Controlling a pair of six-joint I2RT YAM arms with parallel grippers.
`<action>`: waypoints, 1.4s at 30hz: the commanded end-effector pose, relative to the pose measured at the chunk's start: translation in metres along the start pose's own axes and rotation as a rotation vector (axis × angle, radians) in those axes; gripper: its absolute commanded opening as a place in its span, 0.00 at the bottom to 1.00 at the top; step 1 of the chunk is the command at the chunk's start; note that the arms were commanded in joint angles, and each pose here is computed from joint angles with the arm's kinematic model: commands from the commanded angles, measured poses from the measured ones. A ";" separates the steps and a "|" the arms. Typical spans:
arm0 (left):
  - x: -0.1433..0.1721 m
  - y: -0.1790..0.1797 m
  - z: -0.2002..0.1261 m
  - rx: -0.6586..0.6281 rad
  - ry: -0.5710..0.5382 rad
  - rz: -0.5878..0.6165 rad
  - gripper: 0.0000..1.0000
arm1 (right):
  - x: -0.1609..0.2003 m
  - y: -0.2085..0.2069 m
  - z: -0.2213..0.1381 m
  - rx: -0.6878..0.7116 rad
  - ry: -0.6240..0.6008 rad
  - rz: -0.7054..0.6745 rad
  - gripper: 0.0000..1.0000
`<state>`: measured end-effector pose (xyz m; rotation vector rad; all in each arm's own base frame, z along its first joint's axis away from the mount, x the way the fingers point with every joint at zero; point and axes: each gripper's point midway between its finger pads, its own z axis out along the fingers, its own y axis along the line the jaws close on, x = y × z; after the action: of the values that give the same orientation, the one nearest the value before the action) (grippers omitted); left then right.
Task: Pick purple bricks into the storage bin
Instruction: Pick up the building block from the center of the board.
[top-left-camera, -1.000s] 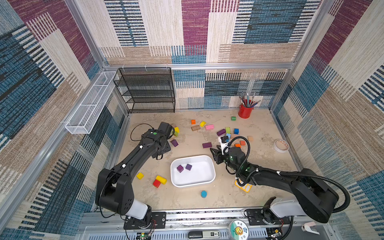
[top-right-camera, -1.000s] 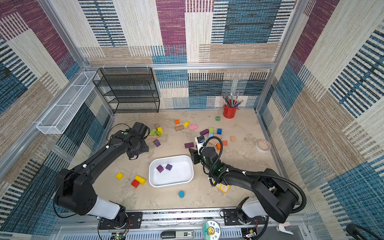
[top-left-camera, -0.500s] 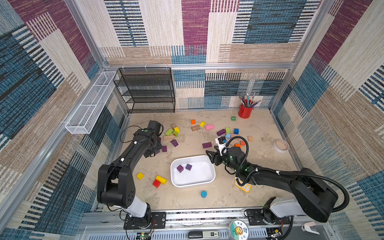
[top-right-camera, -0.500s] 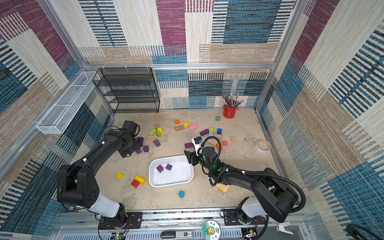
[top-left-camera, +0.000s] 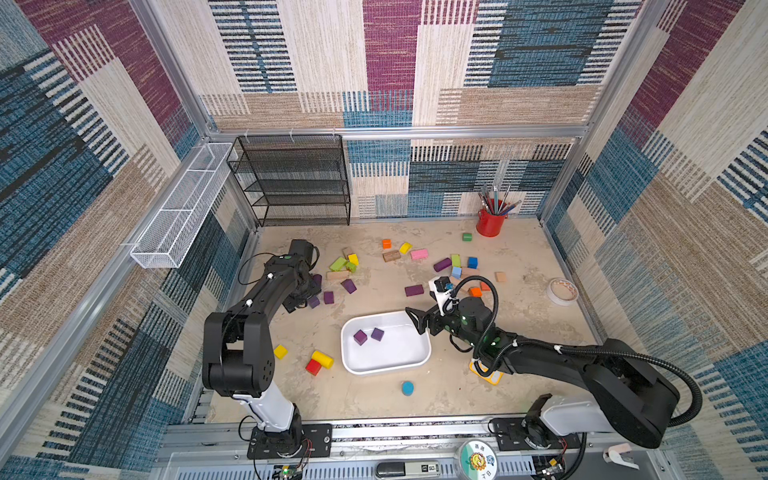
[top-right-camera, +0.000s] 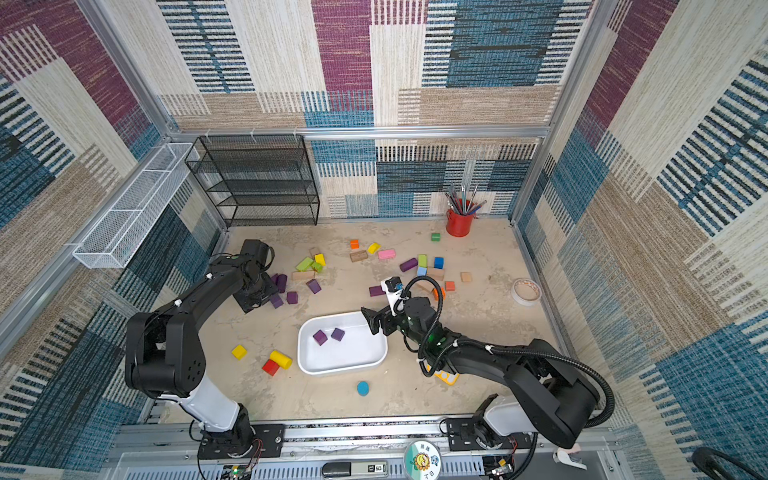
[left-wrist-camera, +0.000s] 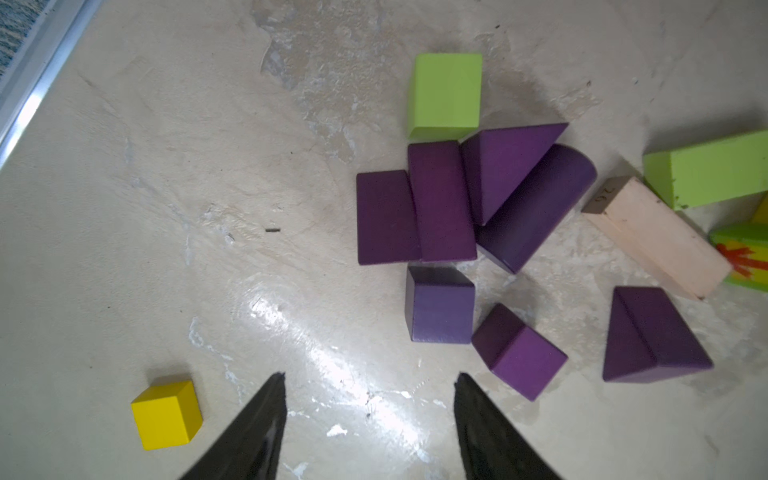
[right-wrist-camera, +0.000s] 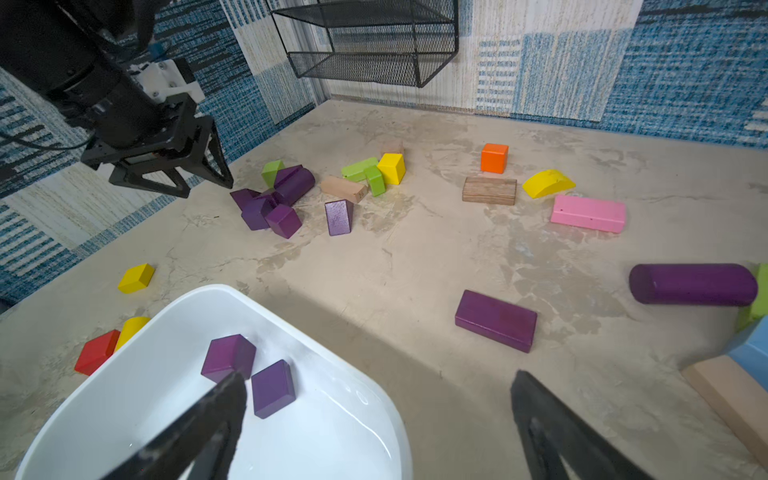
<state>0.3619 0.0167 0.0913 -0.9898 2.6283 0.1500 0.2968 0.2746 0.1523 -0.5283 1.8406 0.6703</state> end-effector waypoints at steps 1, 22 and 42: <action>-0.009 -0.006 0.003 0.020 -0.006 0.010 0.65 | -0.012 0.008 -0.001 -0.032 -0.051 -0.016 1.00; -0.025 -0.011 0.037 0.045 0.054 -0.039 0.55 | -0.007 0.021 0.004 -0.059 -0.043 -0.063 1.00; -0.023 -0.006 0.062 0.020 0.104 -0.065 0.40 | -0.005 0.019 0.006 -0.038 -0.034 -0.067 1.00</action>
<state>0.4007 0.0388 0.0437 -1.1106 2.6671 0.0597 0.2857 0.2911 0.1475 -0.6215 1.8157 0.6716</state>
